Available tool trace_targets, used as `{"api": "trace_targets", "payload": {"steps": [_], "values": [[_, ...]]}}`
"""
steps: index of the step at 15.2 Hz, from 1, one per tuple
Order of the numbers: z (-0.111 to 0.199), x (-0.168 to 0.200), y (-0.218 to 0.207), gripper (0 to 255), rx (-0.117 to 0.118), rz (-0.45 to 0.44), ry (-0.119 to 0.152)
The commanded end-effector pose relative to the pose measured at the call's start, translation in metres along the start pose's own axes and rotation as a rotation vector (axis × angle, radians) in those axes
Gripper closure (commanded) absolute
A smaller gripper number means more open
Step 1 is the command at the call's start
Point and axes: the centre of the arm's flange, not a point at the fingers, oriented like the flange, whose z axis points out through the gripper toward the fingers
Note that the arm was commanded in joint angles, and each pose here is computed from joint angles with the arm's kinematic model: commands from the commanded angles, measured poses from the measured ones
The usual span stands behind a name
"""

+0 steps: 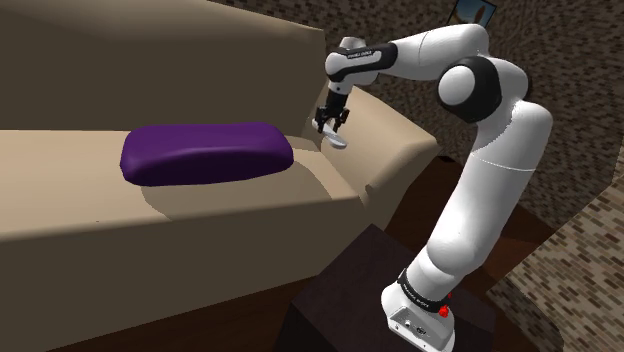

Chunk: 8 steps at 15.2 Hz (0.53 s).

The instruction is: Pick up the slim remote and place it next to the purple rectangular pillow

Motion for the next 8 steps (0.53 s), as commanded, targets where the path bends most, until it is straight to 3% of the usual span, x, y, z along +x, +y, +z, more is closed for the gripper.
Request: {"api": "trace_targets", "payload": {"steps": [1, 8], "values": [[-0.004, -0.01, -0.022, 255, 0.0, 0.002, 0.001], [-0.004, -0.044, -0.107, 255, 0.0, 0.002, 0.001]]}}
